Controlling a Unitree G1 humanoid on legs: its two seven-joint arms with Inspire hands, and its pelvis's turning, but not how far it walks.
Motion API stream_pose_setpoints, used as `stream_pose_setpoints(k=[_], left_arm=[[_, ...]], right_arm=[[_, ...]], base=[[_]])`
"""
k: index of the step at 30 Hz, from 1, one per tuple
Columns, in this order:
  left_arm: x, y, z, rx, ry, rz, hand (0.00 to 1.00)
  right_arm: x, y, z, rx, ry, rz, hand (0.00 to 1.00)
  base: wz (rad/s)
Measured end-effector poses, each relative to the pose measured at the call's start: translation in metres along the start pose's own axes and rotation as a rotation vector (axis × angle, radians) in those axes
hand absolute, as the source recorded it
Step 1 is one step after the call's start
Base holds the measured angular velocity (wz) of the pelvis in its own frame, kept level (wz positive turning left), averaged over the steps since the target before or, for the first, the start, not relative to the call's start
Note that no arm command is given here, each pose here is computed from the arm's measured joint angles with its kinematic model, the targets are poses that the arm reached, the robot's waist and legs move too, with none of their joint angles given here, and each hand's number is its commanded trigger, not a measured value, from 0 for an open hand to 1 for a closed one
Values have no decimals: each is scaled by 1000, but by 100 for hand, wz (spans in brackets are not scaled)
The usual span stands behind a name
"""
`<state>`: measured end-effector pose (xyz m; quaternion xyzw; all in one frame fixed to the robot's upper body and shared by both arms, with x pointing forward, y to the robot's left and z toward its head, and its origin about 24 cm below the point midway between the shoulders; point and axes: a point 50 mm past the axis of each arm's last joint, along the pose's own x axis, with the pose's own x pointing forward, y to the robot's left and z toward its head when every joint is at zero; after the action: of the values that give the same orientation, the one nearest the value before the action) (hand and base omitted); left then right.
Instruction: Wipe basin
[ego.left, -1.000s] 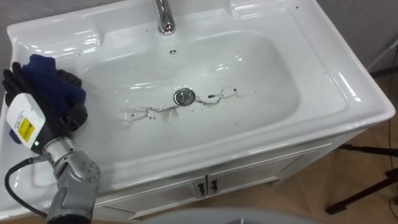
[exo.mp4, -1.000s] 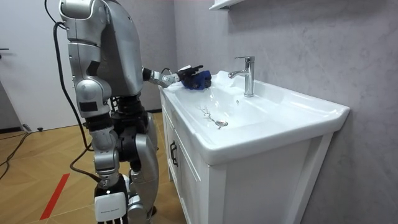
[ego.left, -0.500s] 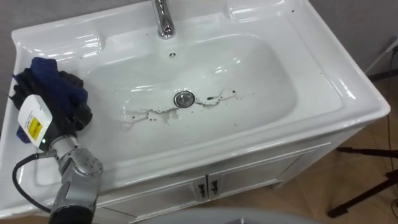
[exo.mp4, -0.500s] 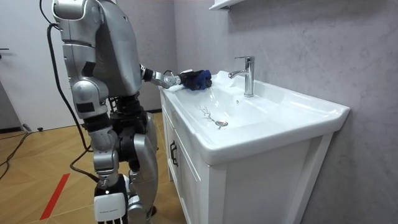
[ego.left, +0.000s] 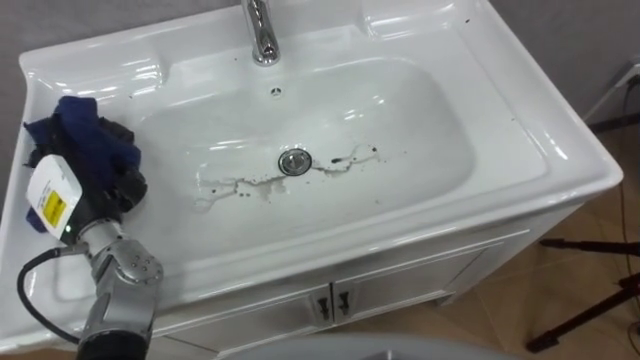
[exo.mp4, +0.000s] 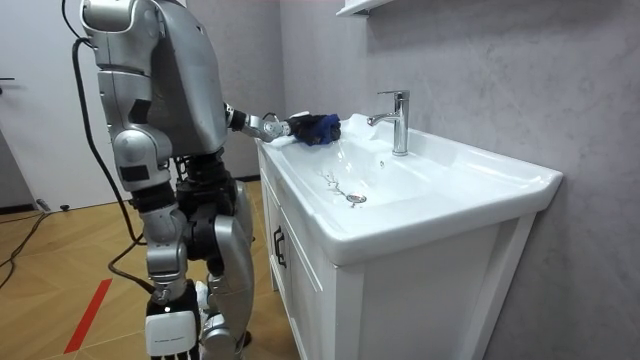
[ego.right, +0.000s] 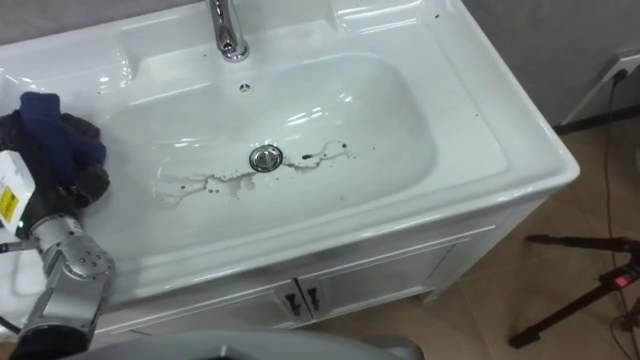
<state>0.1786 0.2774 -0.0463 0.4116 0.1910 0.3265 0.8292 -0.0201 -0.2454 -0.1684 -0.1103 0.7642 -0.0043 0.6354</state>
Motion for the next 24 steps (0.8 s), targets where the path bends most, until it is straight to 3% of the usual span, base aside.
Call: stream_pose_setpoints(k=[24], left_arm=[[10,7,1,-1,5,24,100]], right_arm=[[-2,-5,13,-106,-16,-21,0]], base=[[0]])
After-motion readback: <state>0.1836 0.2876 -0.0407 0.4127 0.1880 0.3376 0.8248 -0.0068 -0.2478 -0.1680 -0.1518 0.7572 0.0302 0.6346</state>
